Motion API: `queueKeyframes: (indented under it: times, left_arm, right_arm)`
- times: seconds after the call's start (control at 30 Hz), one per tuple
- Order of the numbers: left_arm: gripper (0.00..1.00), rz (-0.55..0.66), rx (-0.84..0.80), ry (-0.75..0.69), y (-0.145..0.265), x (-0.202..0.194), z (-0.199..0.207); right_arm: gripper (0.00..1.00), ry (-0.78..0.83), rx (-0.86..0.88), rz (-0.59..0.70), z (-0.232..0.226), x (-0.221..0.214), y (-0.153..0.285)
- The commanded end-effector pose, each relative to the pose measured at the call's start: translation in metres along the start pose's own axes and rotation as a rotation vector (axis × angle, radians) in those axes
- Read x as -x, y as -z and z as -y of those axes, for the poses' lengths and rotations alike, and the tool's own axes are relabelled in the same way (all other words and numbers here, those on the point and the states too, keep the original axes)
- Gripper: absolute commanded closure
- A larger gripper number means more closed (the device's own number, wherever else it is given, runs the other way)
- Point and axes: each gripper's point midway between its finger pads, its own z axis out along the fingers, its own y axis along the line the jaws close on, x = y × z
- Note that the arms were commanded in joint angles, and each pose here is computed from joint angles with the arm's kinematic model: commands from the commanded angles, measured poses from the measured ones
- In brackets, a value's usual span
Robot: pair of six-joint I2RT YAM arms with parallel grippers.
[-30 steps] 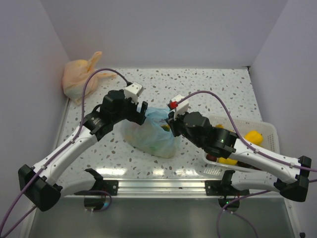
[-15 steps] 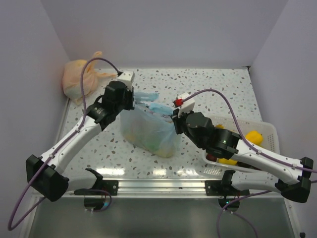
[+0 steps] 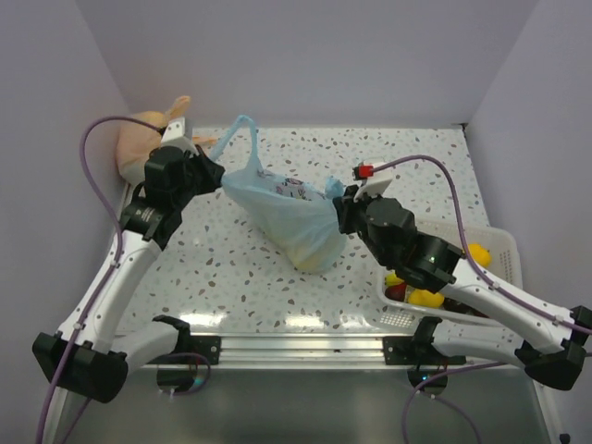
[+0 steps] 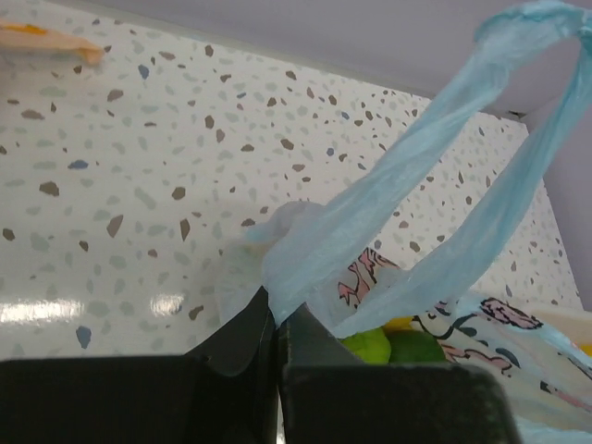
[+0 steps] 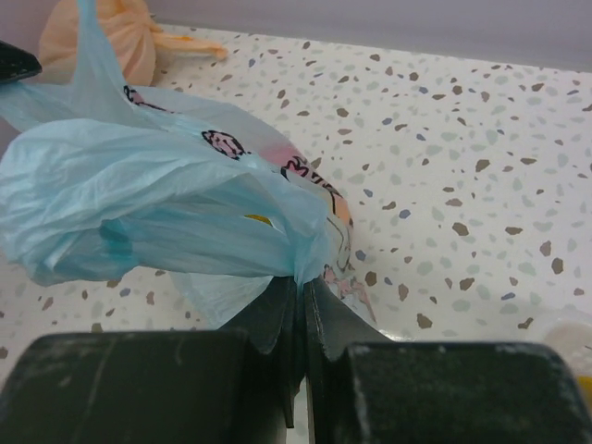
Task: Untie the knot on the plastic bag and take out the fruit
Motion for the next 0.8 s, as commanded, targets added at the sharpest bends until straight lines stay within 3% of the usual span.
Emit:
queueKeyframes:
  times: [0.0,0.2,0.3,0.53,0.7,0.77]
  left_arm:
    - [1.00,0.006,-0.061,0.089,0.020,-0.030,-0.008]
    - [1.00,-0.158,-0.042,0.139,0.038,-0.125,-0.040]
    - [1.00,-0.204,0.001,0.129,0.051,-0.145,-0.054]
    - [1.00,-0.255,-0.002,0.138,0.072,-0.173,-0.063]
    - [1.00,-0.277,0.093,0.170,0.080,-0.185,-0.080]
    - [0.90,-0.273,0.087,0.149,0.082,-0.179,-0.078]
  right_arm:
    - [1.00,0.046,0.130,-0.122,-0.018,-0.033,0.003]
    - [1.00,0.035,0.180,-0.405,-0.013,-0.137,0.018]
    - [1.00,0.041,0.121,-0.488,0.008,-0.166,0.032]
    - [0.98,0.122,0.053,-0.721,0.036,-0.212,0.065]
    - [0.97,0.081,-0.015,-0.838,0.045,-0.243,0.078]
    - [0.99,0.049,-0.012,-0.826,0.043,-0.244,0.078]
